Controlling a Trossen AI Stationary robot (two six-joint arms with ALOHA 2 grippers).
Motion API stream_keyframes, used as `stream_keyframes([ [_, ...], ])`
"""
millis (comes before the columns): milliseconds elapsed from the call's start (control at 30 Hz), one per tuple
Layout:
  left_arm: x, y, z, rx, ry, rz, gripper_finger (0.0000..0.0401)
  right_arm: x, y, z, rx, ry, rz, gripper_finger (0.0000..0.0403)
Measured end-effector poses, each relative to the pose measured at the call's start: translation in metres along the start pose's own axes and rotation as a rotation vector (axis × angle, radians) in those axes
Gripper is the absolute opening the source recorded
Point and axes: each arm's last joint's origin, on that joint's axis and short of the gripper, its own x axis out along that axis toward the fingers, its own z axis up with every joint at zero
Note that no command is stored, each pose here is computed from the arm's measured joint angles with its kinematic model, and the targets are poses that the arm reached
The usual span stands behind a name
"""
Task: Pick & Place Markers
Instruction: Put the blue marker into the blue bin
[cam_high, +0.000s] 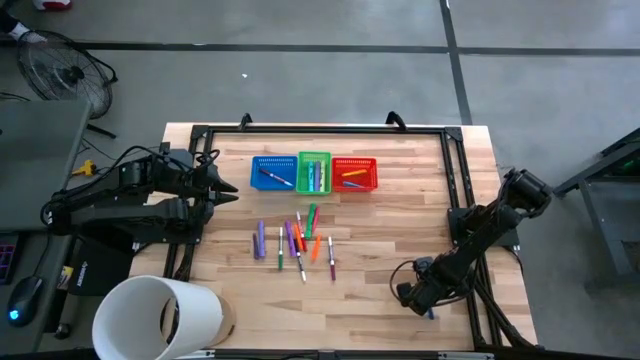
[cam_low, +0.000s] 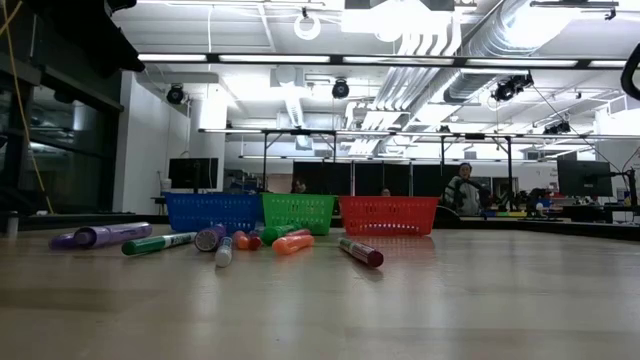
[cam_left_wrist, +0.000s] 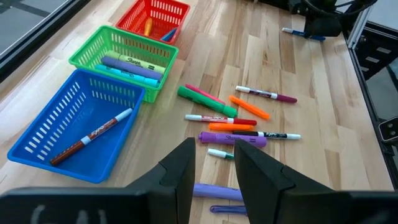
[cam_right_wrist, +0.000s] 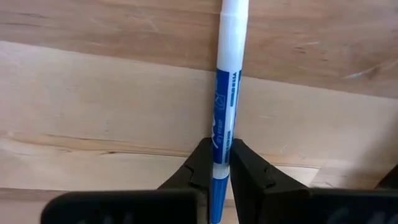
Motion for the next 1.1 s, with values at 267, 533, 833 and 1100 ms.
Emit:
stream_keyframes([
  [267,0.0,0.0,0.0,0.0,0.0,-0.001,0.011,-0.009,0.006,-0.007,-0.035,-0.028,0.004,0.0023],
  [533,0.0,0.0,0.0,-0.003,0.0,-0.002,0.011,-0.026,0.017,-0.013,-0.075,-0.137,0.071,0.0023],
  [833,0.006,-0.002,0.011,0.009,-0.066,-0.06,0.011,-0.062,0.04,-0.004,-0.157,-0.284,0.114,0.0022],
  [1100,0.024,-0.003,0.021,0.008,-0.039,-0.143,0.011,-0.103,0.072,0.024,-0.406,-0.414,0.147,0.0022],
])
